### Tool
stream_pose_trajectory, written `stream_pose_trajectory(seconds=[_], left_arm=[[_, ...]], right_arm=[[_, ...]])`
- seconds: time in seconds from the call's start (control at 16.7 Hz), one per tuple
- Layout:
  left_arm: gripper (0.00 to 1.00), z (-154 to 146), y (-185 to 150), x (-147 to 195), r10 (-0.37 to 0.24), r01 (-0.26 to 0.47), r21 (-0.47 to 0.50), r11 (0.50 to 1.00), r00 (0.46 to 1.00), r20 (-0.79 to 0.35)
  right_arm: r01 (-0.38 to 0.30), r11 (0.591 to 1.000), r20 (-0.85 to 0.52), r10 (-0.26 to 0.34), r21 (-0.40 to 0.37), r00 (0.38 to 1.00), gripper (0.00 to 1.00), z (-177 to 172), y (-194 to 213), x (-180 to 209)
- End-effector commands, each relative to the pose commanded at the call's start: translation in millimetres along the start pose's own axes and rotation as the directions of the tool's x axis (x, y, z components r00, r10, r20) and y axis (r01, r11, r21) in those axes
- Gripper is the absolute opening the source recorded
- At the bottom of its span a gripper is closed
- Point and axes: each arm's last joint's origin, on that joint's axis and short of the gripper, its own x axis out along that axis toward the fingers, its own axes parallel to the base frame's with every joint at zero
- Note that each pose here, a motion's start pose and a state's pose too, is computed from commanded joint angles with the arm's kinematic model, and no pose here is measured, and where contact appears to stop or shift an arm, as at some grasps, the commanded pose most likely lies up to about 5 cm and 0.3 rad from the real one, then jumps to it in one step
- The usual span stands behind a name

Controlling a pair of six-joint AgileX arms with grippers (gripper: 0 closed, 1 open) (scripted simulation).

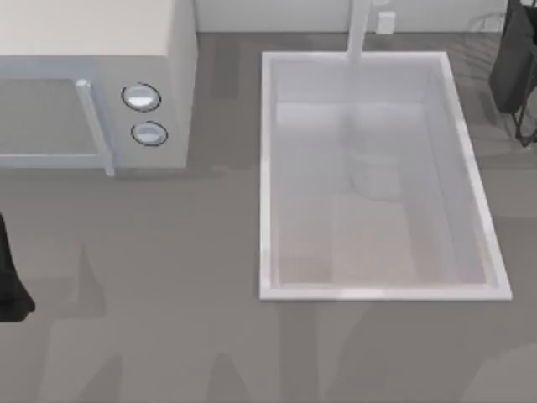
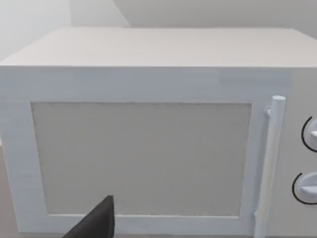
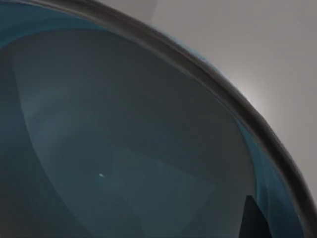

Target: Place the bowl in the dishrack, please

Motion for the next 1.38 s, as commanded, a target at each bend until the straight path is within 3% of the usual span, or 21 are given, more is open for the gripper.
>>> stream_pose_trajectory(seconds=[0.3,0.72,0.96,1.2,1.38], left_arm=[[1.00,0,0,0,0.000,0.000,0.000,1.000,1.000,0.000],[1.00,0,0,0,0.000,0.000,0.000,1.000,1.000,0.000],[1.00,0,0,0,0.000,0.000,0.000,1.000,1.000,0.000],[1.00,0,0,0,0.000,0.000,0.000,1.000,1.000,0.000],[1.00,0,0,0,0.000,0.000,0.000,1.000,1.000,0.000]], right_arm=[[0.000,1.000,0.022,0.000,0.004,1.000,0.00,-18,0,-65],[-0.006,1.000,0.039,0.006,0.004,0.999,0.00,-21,1,-70],[-0.069,0.998,0.201,0.066,0.010,0.977,0.00,-31,-3,-83],[-0.165,0.986,0.477,0.164,-0.039,0.864,0.00,-45,-7,-99],[-0.210,0.969,0.685,0.239,-0.127,0.688,0.00,-59,-11,-112]])
